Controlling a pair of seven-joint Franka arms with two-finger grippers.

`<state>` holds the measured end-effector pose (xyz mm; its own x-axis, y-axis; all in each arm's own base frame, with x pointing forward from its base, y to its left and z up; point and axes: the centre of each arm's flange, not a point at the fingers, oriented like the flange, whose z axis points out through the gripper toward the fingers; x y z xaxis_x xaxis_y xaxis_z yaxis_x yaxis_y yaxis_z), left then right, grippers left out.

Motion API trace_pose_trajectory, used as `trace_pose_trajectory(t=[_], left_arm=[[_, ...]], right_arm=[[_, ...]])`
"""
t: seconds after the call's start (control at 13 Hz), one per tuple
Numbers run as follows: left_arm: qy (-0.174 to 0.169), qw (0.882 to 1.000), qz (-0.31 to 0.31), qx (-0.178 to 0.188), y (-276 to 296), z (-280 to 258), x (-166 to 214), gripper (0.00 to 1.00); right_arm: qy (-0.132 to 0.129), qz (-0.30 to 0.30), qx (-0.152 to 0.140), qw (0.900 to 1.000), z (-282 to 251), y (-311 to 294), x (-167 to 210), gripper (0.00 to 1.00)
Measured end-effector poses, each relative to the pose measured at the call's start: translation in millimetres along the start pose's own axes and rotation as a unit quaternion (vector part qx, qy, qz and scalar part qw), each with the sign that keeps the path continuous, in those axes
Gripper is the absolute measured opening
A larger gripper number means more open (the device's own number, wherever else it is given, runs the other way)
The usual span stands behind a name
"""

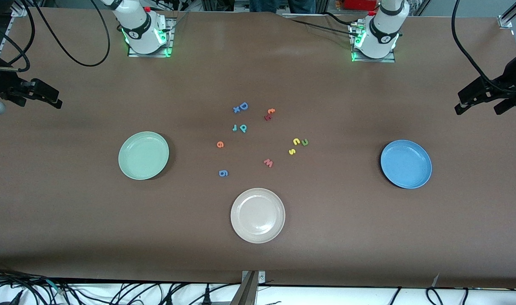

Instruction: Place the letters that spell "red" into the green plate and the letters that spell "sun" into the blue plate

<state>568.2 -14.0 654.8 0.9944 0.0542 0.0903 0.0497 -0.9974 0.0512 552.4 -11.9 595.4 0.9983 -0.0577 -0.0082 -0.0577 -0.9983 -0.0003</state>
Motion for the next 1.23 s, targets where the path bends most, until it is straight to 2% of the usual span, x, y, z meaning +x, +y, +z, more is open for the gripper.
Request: trace_pose_trajectory(t=[1.0, 1.23], left_arm=[[0.0, 1.0, 0.003, 0.0, 3.8, 0.2, -0.3, 1.0], [0.0, 1.0, 0.003, 0.0, 3.9, 0.2, -0.3, 1.0]], right_arm=[[-0.004, 0.004, 0.0, 1.0, 0.8, 4.3, -0.8, 1.0], [-0.012, 0.007, 0.0, 1.0, 4.1, 7.8, -1.7, 1.0]])
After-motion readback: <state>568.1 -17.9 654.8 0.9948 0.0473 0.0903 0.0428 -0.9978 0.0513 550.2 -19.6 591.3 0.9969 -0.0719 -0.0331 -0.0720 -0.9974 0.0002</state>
